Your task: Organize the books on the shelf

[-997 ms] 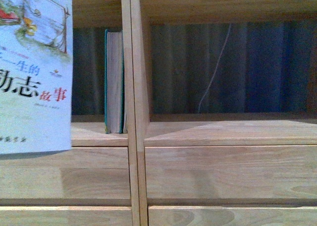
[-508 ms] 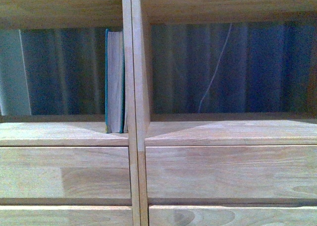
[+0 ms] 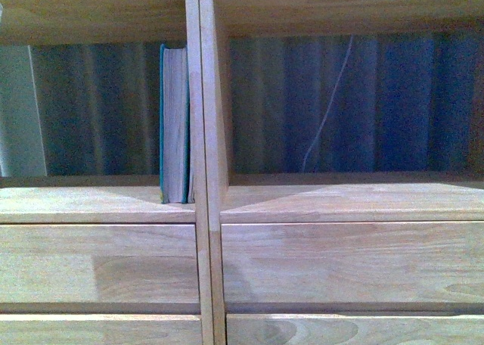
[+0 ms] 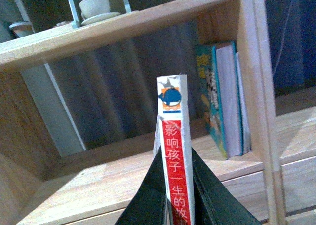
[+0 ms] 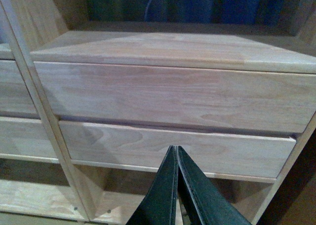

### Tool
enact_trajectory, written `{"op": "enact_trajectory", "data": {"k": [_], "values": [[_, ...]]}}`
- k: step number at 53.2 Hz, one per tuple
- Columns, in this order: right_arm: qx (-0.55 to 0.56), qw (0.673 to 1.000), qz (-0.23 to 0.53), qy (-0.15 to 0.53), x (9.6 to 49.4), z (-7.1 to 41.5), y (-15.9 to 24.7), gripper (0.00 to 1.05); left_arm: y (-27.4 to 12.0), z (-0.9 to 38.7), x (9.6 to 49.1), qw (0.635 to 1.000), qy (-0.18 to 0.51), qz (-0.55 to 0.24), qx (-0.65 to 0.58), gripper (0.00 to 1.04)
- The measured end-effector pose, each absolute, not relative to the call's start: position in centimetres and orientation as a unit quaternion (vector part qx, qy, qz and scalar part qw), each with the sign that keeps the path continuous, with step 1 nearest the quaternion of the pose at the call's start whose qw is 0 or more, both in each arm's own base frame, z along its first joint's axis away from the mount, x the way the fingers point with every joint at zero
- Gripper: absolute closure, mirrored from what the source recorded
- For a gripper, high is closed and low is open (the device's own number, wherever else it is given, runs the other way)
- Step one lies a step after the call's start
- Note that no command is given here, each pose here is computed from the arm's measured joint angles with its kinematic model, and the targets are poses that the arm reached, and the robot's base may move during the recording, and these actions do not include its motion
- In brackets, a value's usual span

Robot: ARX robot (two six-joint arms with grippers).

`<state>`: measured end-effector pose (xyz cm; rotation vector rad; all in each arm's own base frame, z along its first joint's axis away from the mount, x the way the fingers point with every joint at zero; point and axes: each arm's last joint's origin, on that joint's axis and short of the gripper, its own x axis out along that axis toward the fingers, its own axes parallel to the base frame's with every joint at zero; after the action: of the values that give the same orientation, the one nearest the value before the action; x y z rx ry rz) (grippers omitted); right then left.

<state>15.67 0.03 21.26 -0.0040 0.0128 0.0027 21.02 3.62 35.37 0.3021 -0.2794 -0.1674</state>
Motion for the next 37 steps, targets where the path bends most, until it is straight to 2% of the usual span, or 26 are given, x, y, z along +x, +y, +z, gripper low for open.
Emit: {"op": "enact_trajectory", "data": {"k": [6,19,37], "values": [[-0.002,1.0,0.001,0.006,15.1,20.5,0.0,1.02,4.9,35.7,22.9,0.973,-0.137,-0.078,0.166,0.98],[-0.002,1.0,0.001,0.003,13.8,19.1,0.0,1.02,6.8,37.1,26.3,0.956,-0.177,-0.092,0.215,0.98],[-0.002,1.0,0.001,0.001,12.5,18.1,0.0,1.02,7.7,36.1,33.2,0.947,-0.197,-0.128,0.219,0.98]]}}
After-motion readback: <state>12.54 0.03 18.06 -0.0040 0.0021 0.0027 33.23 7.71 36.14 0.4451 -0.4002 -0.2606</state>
